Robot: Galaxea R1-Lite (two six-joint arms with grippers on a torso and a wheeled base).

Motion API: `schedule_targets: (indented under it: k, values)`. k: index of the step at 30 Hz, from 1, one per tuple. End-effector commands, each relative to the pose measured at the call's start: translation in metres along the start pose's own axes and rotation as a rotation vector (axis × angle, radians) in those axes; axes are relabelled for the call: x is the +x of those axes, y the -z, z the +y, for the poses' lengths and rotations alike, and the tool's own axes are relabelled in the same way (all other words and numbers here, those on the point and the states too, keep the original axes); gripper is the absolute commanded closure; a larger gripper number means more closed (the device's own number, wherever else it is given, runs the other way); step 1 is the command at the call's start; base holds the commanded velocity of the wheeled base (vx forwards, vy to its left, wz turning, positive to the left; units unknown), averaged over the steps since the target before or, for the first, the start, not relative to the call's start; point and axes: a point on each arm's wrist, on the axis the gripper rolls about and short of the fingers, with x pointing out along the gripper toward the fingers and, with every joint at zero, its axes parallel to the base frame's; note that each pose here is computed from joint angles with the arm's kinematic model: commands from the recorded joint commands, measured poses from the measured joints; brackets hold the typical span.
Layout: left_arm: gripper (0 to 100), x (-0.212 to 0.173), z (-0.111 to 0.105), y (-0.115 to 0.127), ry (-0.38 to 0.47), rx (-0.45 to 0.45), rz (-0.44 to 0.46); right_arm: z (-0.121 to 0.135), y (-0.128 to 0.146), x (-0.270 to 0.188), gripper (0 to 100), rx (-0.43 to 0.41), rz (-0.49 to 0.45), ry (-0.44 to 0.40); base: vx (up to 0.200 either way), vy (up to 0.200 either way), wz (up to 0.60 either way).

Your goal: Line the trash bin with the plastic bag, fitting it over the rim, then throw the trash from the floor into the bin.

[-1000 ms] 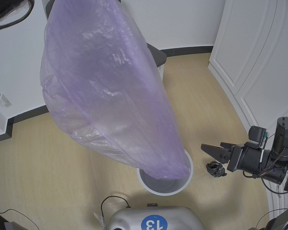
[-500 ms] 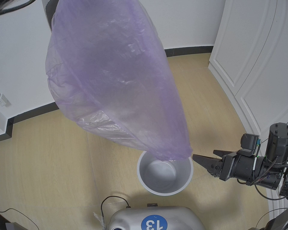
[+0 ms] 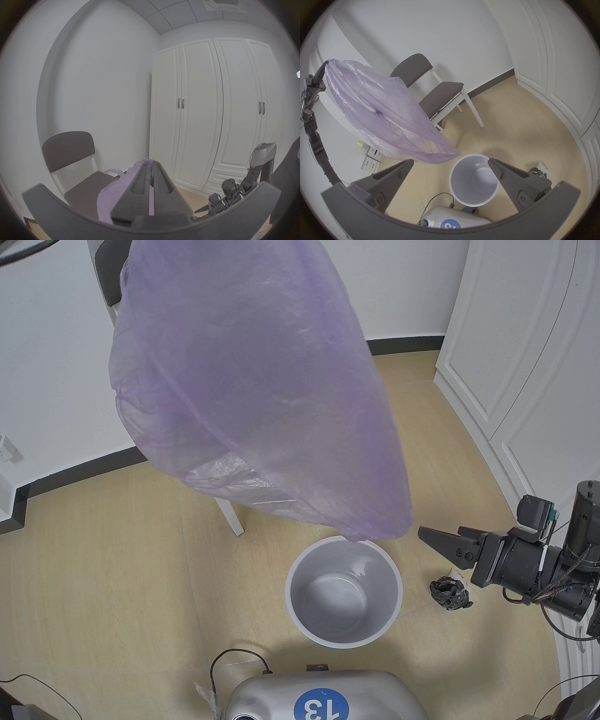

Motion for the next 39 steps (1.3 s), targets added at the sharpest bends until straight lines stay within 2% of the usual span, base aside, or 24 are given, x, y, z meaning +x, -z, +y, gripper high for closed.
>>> schedule_targets:
  k: [1,9,17,22,39]
  values:
    - [100,0.001,-0.001,0.000,0.003,0.000,0.001,-0.002,-0.006,-0.001,0,0.005,-0.026,0.011,0.000,0.000,0.00]
    - [100,0.002,-0.002,0.001,0.005,0.005,0.003,-0.018,-0.023,-0.008,0,0.023,-0.079,0.018,0.000,0.000,0.00]
    - [100,0.008,-0.005,0.002,0.005,0.014,0.003,-0.021,-0.009,0.002,0,0.022,0.007,0.004,0.000,0.000,0.00]
    - [100,0.009,-0.008,0.001,0.012,0.013,0.001,-0.012,0.011,0.007,0,0.009,0.095,-0.036,0.000,0.000,0.00]
    - [100,0.010,-0.011,-0.006,0.020,-0.008,-0.021,0.014,0.031,-0.009,0,-0.024,0.169,-0.173,0.000,0.000,0.00]
